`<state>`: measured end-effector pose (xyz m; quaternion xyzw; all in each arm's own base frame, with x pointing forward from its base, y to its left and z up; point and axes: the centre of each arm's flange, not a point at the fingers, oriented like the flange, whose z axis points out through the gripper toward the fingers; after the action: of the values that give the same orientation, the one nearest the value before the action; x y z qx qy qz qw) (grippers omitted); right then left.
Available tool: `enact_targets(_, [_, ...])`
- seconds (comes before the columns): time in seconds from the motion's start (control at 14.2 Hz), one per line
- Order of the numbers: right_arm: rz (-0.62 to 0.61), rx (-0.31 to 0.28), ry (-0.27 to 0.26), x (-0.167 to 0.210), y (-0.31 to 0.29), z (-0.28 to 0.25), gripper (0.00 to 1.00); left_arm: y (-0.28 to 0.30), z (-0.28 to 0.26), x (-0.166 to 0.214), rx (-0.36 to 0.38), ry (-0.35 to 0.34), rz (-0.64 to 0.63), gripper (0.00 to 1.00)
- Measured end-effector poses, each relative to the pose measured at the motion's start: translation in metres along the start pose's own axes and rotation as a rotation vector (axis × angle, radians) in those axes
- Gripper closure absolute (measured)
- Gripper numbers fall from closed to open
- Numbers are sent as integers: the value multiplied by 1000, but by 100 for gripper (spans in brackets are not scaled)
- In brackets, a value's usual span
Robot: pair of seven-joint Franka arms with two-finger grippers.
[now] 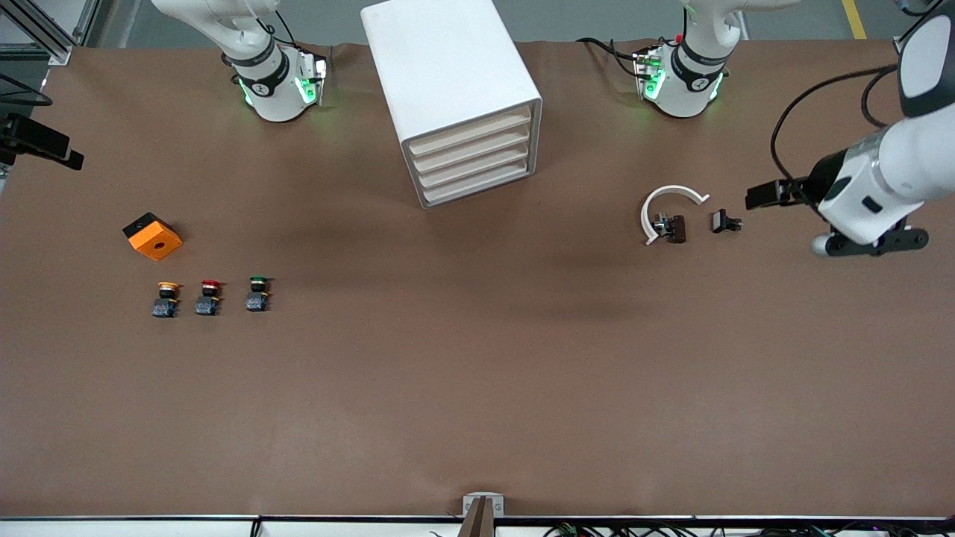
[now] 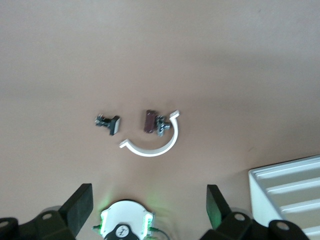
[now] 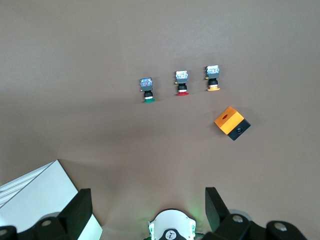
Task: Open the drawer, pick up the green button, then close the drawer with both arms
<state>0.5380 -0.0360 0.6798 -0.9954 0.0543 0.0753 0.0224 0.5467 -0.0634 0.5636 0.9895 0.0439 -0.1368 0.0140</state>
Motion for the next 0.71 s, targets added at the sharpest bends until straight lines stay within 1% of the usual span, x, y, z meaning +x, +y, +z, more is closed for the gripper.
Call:
enact_targets(0.21, [2, 5, -6, -8, 2, 6, 0, -13, -1, -33, 1, 52, 6, 0])
enact_targets(0.35, [2, 10, 5, -22, 5, 3, 0, -24, 5, -47, -2, 89, 20, 0])
enact_targets(0.56, [2, 18, 28, -41, 8, -6, 0, -37, 7, -58, -9, 148, 15, 0])
enact_targets(0.71, [1, 22, 39, -43, 9, -2, 0, -45, -6, -55, -22, 213, 3, 0])
